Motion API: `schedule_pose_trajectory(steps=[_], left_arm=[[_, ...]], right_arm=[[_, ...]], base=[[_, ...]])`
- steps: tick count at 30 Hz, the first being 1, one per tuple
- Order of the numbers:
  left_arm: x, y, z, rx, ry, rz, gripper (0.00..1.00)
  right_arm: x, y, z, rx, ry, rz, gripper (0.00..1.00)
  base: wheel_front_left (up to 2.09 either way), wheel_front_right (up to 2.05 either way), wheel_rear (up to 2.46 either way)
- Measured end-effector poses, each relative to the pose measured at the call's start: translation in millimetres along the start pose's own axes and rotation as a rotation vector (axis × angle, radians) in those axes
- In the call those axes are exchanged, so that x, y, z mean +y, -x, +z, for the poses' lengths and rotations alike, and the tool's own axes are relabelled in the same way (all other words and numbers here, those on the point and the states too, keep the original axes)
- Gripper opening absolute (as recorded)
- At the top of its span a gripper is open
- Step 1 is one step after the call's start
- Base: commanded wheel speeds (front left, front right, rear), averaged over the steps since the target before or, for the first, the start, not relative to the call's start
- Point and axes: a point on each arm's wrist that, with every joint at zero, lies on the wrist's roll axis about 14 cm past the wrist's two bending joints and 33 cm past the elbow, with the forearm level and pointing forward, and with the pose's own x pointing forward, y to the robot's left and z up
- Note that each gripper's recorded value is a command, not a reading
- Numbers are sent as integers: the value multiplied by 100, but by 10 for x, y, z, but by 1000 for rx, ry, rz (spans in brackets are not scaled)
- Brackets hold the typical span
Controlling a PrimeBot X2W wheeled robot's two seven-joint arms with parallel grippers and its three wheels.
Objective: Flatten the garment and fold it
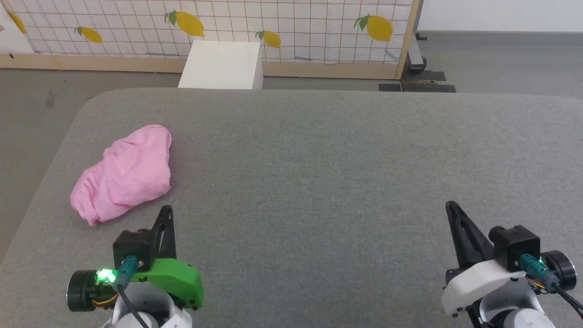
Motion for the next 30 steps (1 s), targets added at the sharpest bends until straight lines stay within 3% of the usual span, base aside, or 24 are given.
schedule_pose_trajectory(steps=[30], left_arm=[[1,0,0,0,0,0,0]], right_arm=[[1,0,0,0,0,0,0]], base=[[0,0,0]])
